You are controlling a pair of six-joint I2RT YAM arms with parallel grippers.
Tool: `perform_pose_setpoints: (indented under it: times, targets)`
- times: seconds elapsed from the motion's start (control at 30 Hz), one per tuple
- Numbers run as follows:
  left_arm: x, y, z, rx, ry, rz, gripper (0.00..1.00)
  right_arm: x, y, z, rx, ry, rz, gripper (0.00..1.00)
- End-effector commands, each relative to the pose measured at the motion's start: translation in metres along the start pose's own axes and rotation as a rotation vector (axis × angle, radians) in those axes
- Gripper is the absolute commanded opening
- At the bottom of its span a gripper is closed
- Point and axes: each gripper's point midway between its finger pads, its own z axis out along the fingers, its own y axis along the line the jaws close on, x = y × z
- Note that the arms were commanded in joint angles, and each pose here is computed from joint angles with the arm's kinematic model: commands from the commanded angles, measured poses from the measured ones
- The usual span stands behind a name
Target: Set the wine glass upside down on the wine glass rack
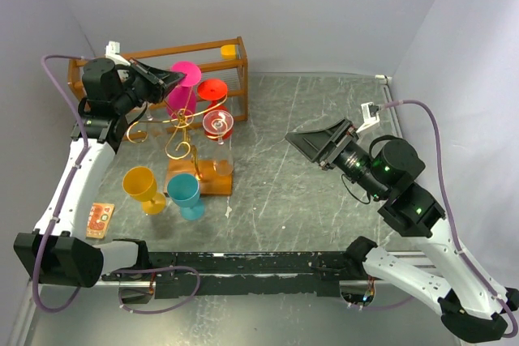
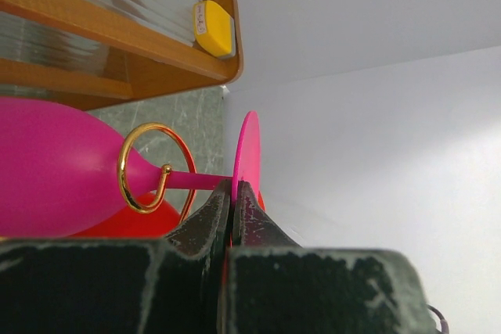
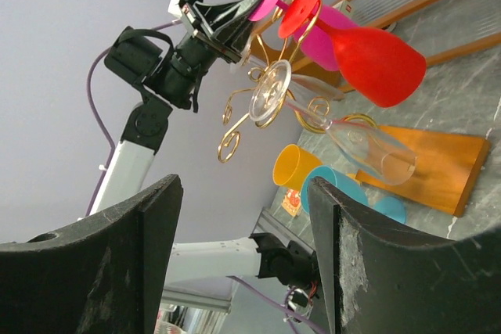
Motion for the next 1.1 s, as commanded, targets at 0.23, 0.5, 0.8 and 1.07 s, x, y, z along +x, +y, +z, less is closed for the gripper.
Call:
perform_pose_setpoints:
  times: [0.23,0.5,0.8,1.07]
  targets:
    - [-0.023,-0.02,-0.001,0.016,-0.078,0.095,0.07,-0.006,0.008,0.0,-0.019,-0.016,0.004,0.65]
    - [-0.017,-0.021,0.006,0.042,-0.032,0.098,0.07,-0.006,0.007,0.001,-0.012,-0.017,-0.001,0.65]
    - [-0.016,-0.02,0.011,0.047,-0.012,0.096,0.07,-0.008,0.008,-0.003,-0.012,-0.024,-0.001,0.65]
    - [-0.03,-0.022,0.005,0.01,-0.081,0.111,0.07,-0.01,0.008,-0.007,-0.008,-0.033,0.0,0.65]
